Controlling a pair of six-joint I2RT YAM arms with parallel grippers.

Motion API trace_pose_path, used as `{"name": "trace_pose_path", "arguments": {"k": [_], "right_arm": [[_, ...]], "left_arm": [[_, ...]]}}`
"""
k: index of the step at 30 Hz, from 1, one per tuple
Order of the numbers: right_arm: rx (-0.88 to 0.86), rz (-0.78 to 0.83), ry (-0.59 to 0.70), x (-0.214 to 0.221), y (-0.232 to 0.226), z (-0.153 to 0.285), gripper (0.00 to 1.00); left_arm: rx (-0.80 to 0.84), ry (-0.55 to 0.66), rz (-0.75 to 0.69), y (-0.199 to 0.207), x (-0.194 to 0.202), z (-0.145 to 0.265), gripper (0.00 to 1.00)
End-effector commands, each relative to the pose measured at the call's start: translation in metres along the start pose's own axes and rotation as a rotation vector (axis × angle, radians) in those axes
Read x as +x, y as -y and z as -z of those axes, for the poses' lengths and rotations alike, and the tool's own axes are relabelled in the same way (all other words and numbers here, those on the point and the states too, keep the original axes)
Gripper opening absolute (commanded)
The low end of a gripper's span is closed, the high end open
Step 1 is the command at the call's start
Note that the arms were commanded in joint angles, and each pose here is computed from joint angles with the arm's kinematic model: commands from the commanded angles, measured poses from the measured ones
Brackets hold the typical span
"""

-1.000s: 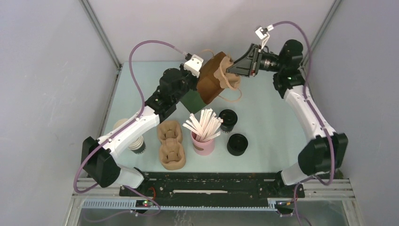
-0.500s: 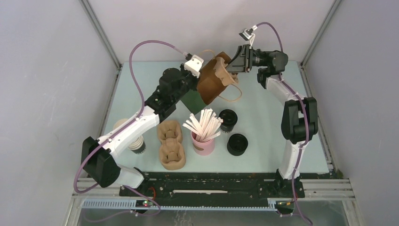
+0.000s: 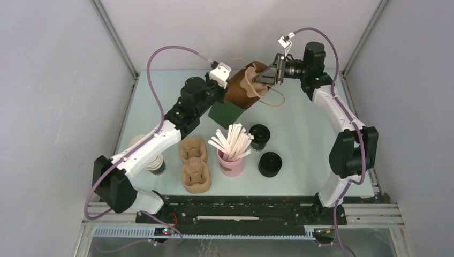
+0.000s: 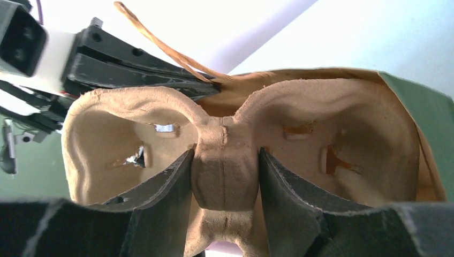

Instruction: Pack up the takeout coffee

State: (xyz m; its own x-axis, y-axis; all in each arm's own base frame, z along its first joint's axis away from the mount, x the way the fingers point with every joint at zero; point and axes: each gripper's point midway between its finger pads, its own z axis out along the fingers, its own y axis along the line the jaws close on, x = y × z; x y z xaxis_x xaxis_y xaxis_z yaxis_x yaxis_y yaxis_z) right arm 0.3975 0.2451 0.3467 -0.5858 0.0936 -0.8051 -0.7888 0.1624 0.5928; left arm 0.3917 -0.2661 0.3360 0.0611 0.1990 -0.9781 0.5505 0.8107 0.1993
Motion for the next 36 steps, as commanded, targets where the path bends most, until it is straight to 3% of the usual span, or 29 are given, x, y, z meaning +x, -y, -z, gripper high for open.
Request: {"name": "trace_pose_path", "arguments": {"k": [1,10,20,26,32,36], "right_arm": [[0.128,0.107,-0.076,0.015,0.017,0.002,0.55],[0.383,0.286,-0.169,0.023,0.024,-0.017,0.59],[0.609,0.456,-0.172,0.012,0.033,-0.021,0.56],[0.73,0.567,-0.264,0.017,0.046,-0.015,0.56],[0.76,0.554,-0.276,0.023,0.057,-0.013,0.55],[0.682,0.5,-0.226,0.015,0.042,-0.016,0.55]], "left_arm": [[-0.007,0.085,0.024,-0.006,-0.03,0.01,0.0],[0.005,0.083,0.048,-0.003,-0.028,0.009,0.0],[0.02,0.075,0.078,0.0,-0.03,0.007,0.0],[0.019,0.057,0.102,0.001,-0.026,0.004,0.0],[0.056,0.049,0.142,0.01,-0.025,0.0,0.0],[0.064,0.039,0.135,0.012,-0.02,-0.002,0.0]]}}
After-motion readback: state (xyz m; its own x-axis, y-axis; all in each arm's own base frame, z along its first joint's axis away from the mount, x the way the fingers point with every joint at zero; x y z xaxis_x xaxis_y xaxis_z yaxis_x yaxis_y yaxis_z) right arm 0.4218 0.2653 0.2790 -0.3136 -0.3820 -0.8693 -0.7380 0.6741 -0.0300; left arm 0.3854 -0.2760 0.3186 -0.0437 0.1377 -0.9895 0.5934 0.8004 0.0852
